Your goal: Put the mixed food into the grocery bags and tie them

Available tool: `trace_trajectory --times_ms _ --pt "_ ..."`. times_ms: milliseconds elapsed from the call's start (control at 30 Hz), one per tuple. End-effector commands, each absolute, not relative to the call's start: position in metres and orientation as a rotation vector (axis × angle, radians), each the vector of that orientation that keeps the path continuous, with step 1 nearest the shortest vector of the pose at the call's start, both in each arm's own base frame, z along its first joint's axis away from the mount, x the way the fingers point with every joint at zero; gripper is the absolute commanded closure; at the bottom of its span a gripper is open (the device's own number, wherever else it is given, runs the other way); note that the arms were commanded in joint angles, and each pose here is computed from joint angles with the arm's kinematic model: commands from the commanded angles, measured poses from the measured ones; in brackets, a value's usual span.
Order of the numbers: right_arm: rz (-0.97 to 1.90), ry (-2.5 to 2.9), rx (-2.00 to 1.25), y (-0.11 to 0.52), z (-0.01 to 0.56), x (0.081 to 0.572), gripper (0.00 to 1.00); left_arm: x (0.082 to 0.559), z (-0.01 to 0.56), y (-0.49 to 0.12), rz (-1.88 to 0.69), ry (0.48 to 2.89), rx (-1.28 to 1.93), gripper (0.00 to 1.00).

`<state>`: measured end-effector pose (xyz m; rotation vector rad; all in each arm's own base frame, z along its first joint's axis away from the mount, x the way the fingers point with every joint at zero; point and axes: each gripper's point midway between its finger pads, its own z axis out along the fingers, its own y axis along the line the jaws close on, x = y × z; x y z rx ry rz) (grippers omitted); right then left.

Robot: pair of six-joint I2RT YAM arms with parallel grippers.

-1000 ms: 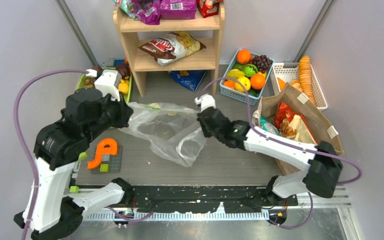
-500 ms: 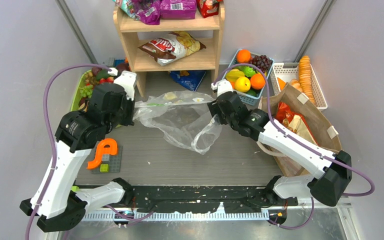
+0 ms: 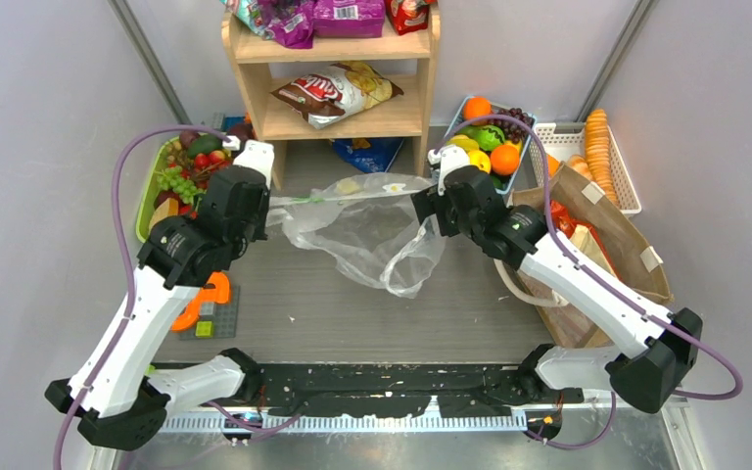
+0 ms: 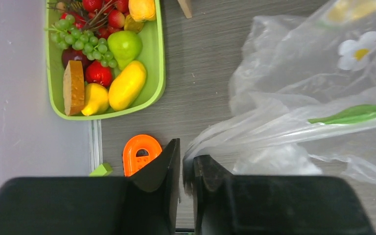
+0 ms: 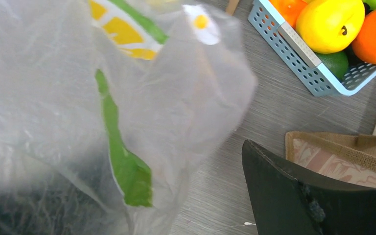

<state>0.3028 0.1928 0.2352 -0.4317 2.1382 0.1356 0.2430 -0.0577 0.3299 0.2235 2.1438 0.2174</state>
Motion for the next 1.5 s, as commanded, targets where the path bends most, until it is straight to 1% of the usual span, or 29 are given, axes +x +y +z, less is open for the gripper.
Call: trace_trajectory --times_ms 0,33,67,100,167,233,333,433,500,600,633,700,733,767,900,1000,1100,1200,1367,1467 --pt "0.178 2.127 -0.290 0.170 0.256 0.299 0.13 0.238 0.349 -0.009 0.419 2.032 0.025 0.80" --pt "0.205 2.128 -0.301 0.174 0.256 0.297 0.13 0.239 0.348 -0.012 0.395 2.023 0.014 0.74" --pt "0.226 2.128 -0.311 0.177 0.255 0.296 0.12 0.240 0.347 -0.015 0.365 2.018 0.005 0.65" --pt "0.284 2.117 -0.334 0.185 0.258 0.294 0.12 0.241 0.345 -0.020 0.317 2.015 0.000 0.59" --pt "0.362 2.108 -0.355 0.196 0.259 0.290 0.12 0.245 0.339 -0.039 0.155 2.026 0.021 0.55" --pt "0.401 2.105 -0.360 0.202 0.257 0.288 0.13 0.248 0.332 -0.054 0.030 2.034 0.024 0.54" --pt "0.401 2.119 -0.366 0.203 0.251 0.288 0.14 0.252 0.322 -0.058 -0.004 2.060 0.016 0.60" --pt "0.400 2.121 -0.372 0.203 0.249 0.287 0.15 0.254 0.314 -0.051 0.031 2.080 -0.001 0.69" --pt "0.381 2.118 -0.362 0.200 0.250 0.288 0.14 0.253 0.313 -0.046 0.043 2.074 -0.022 0.80" --pt "0.365 2.116 -0.338 0.195 0.253 0.291 0.09 0.246 0.322 -0.037 0.057 2.027 -0.057 0.96" --pt "0.382 2.105 -0.342 0.198 0.258 0.291 0.07 0.244 0.326 -0.037 0.039 2.011 -0.059 1.00" --pt "0.483 2.073 -0.382 0.213 0.270 0.289 0.02 0.242 0.335 -0.054 -0.074 1.990 0.000 1.00" --pt "0.580 2.066 -0.434 0.229 0.273 0.281 0.01 0.239 0.338 -0.072 -0.181 1.990 0.054 1.00" --pt "0.644 2.026 -0.471 0.243 0.288 0.276 0.04 0.238 0.341 -0.085 -0.260 1.990 0.078 1.00" --pt "0.624 1.939 -0.689 0.288 0.306 0.258 0.05 0.234 0.344 -0.137 -0.537 2.007 0.186 1.00" --pt "0.527 1.955 -0.864 0.310 0.282 0.253 0.04 0.238 0.346 -0.153 -0.585 2.026 0.220 1.00" --pt "0.400 1.939 -1.014 0.321 0.266 0.248 0.05 0.248 0.349 -0.147 -0.516 2.050 0.203 1.00" --pt "0.330 1.880 -1.143 0.323 0.262 0.237 0.05 0.270 0.352 -0.116 -0.306 2.066 0.109 1.00" --pt "0.542 1.724 -1.291 0.332 0.265 0.193 0.05 0.310 0.371 -0.080 -0.176 2.064 -0.066 1.00" --pt "0.634 1.644 -1.327 0.333 0.267 0.172 0.05 0.332 0.358 -0.072 -0.078 2.123 -0.085 1.00"
